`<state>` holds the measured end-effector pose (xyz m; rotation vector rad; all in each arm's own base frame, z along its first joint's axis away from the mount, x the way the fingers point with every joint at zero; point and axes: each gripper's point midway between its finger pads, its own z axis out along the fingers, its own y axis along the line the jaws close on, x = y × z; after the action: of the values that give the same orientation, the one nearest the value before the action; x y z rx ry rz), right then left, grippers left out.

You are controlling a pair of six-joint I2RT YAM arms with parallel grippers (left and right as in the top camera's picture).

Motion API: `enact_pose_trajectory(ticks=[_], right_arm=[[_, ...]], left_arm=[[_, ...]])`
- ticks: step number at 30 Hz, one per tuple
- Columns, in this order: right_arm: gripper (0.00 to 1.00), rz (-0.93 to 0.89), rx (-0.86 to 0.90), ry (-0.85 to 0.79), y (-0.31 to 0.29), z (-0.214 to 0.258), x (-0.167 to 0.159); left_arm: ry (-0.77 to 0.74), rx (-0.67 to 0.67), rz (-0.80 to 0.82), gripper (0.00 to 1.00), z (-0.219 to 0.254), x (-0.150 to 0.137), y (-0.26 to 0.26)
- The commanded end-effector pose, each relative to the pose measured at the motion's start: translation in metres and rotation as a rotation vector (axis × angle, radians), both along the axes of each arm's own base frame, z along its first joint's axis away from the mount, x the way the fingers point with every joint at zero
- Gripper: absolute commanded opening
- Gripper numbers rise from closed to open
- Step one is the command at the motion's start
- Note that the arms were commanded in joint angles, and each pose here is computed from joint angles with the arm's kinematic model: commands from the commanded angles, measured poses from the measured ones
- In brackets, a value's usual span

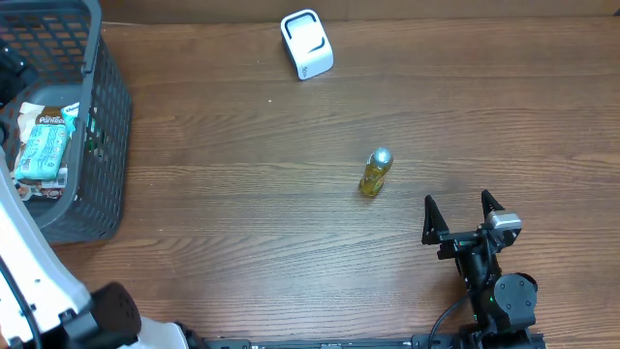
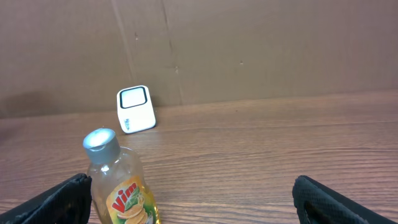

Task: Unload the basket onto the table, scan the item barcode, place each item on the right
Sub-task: 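Lower the left gripper into the basket and grasp the Kleenex tissue pack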

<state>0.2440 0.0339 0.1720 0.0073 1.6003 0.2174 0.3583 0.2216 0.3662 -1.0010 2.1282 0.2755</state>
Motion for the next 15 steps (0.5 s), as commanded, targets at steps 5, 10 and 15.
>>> enact_pose_trajectory(ticks=[5,10,15], right_arm=[[1.0,0.003,-0.004,-0.004,0.0,-0.002,0.0],[1.0,0.003,-0.004,-0.004,0.0,-0.002,0.0],[1.0,0.003,-0.004,-0.004,0.0,-0.002,0.0]], left_arm=[[0.075,-0.165,-0.148,1.0,-0.06,0.032,0.008],[0.175,-0.209,-0.174,0.99,-0.099,0.039,0.012],[0.284,-0.281,-0.181,0.96,-0.144,0.042,0.013]])
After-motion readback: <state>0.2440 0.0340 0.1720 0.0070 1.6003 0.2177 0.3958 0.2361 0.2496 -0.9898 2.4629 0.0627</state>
